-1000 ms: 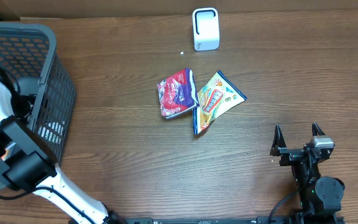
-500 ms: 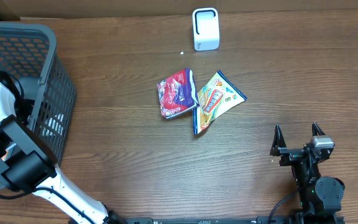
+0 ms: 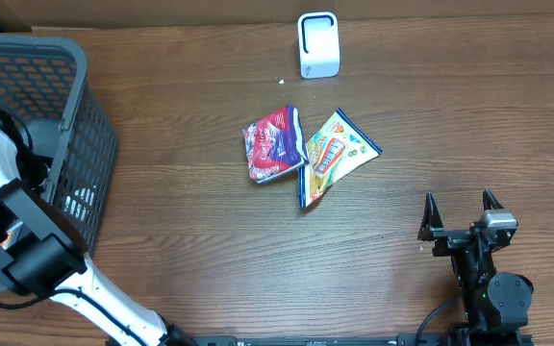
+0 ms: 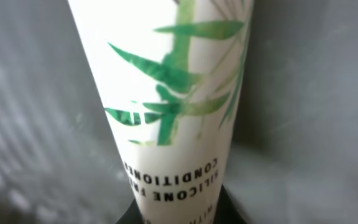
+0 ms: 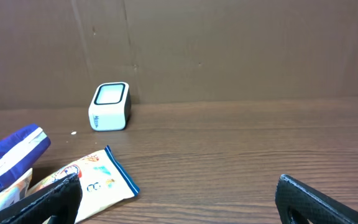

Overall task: Scan the item barcode
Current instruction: 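Grasp the white-green Pantene tube in the basket with the left gripper, then lift the Pantene tube out and carry it toward the scanner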

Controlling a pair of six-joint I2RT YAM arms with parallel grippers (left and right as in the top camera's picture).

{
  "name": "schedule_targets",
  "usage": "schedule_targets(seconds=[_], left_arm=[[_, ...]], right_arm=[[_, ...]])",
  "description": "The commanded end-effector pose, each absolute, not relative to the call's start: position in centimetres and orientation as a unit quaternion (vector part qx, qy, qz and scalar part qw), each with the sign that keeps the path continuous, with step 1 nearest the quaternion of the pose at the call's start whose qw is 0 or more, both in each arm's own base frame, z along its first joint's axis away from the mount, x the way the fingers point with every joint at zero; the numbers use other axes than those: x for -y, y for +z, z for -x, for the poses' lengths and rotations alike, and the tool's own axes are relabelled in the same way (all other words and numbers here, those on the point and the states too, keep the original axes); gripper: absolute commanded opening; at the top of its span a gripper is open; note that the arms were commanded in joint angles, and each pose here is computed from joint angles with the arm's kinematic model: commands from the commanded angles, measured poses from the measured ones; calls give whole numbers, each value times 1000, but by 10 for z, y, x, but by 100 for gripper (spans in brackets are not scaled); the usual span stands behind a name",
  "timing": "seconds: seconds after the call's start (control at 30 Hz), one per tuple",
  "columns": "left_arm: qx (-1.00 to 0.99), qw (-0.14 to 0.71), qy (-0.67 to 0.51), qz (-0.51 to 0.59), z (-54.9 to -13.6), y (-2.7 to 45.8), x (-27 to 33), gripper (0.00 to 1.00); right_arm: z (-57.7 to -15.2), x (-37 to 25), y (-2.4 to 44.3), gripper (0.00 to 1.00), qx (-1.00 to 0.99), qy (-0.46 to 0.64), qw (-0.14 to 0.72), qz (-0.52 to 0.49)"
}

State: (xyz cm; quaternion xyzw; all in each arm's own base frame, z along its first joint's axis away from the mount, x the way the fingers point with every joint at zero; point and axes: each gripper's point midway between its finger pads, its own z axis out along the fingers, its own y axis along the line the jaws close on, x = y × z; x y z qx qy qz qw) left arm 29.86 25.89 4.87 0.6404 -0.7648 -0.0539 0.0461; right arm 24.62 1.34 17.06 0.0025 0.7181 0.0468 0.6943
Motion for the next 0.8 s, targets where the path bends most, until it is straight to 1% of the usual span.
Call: schedule_targets(seconds=[0.0,0.2,0.5,0.53,0.63,0.67,0.77], left_arm=[[764,15,-58,-643,-312,79,-274,5],[768,-33,-57,-637,-326,141,-285,4],[766,-169,-50,-618,-340,258,-291,4],[767,-188,-45,-612,-342,272,-288,4],[796,-256,-4,-548,-362,313,-268,4],[803,-299,19,-514,-371,341,-249,4],[813,-355,44,-459,-382,379,-212,4]], right_arm=[[-246,-12,170,100,-715,44,697,-3],[-246,-12,170,100,-715,44,697,-3],[-246,-12,170,100,-715,44,697,-3],[-246,-12,170,100,-715,44,697,-3],[-246,-12,170,100,-715,44,697,-3],[-246,-12,170,100,-715,44,697,-3],[-246,-12,170,100,-715,44,697,-3]])
